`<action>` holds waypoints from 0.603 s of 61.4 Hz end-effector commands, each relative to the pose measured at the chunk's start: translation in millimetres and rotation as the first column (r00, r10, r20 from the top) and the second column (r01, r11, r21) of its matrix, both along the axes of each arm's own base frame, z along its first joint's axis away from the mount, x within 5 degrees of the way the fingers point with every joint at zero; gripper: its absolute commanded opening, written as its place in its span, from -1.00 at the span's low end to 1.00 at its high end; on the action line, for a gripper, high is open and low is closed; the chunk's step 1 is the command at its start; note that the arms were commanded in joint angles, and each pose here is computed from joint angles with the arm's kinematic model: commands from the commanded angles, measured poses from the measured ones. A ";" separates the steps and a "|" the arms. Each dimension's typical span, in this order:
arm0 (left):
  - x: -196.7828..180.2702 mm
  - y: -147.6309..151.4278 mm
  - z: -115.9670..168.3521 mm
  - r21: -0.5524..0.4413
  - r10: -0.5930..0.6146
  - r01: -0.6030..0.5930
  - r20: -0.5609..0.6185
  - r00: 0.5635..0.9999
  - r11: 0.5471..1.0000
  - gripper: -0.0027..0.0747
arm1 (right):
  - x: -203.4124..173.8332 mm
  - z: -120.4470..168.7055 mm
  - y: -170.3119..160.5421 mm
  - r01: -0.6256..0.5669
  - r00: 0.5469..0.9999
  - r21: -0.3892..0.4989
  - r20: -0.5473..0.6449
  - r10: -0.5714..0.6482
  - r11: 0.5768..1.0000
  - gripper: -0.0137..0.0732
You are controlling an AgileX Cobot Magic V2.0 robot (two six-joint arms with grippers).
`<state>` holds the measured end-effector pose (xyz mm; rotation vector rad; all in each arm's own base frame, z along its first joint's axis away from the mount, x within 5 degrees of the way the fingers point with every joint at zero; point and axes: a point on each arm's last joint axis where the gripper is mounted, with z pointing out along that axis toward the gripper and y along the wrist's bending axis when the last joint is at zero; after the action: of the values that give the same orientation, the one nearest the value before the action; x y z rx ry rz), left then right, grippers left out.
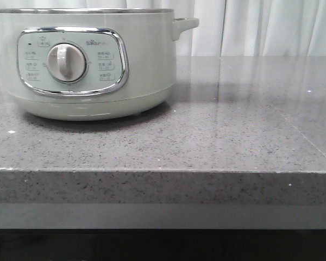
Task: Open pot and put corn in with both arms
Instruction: 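Lift the corn with the right gripper and lower it into the pot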
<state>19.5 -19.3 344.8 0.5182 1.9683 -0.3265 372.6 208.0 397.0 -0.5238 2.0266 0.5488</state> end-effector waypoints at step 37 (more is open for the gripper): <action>1.8 -1.3 23.1 -0.101 0.012 0.003 0.146 0.989 0.995 -0.28 | 6.6 -4.2 59.2 -0.113 0.993 0.027 0.044 0.112 0.993 0.57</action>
<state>19.5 -19.3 344.8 0.5165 1.9689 -0.3276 390.3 274.7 346.1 -0.6724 2.1070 0.6005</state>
